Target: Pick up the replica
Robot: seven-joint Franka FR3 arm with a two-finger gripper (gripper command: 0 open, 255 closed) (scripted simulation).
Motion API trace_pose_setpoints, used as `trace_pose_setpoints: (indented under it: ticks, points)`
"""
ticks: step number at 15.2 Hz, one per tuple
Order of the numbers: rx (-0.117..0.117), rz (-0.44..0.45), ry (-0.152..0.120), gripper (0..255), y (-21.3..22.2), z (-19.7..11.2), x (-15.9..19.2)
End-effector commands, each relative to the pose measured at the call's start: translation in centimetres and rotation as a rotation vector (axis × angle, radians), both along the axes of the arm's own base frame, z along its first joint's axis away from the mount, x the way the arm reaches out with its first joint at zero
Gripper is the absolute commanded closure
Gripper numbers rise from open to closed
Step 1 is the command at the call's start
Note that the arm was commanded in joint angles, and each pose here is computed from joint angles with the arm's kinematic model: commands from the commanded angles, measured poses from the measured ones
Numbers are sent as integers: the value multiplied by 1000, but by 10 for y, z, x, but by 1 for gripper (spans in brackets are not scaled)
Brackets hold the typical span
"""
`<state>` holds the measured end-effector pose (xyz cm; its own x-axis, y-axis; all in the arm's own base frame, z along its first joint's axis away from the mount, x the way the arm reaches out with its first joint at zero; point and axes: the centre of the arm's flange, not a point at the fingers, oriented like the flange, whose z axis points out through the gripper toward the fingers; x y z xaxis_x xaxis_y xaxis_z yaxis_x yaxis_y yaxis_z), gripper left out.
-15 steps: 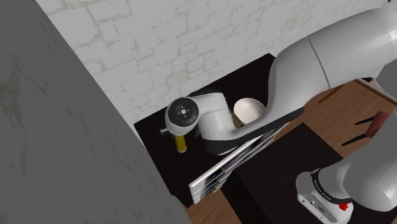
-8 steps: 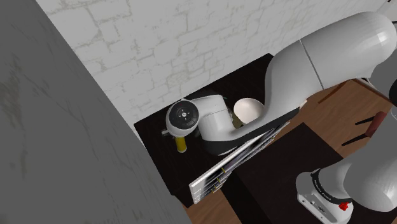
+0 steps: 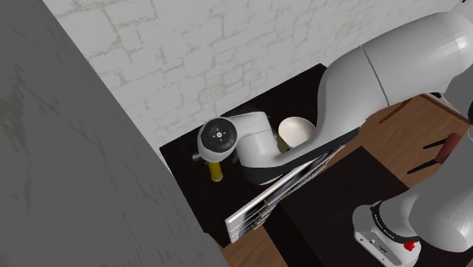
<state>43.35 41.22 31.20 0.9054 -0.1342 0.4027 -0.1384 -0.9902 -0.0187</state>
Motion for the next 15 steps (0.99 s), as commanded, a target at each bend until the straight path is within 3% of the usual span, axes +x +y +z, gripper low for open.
trace_pose_setpoints:
  ticks: [1, 15]
  points:
    - [0, 0, 0, 255, 0, 9, 0]
    - [0, 0, 0, 255, 0, 73, 0]
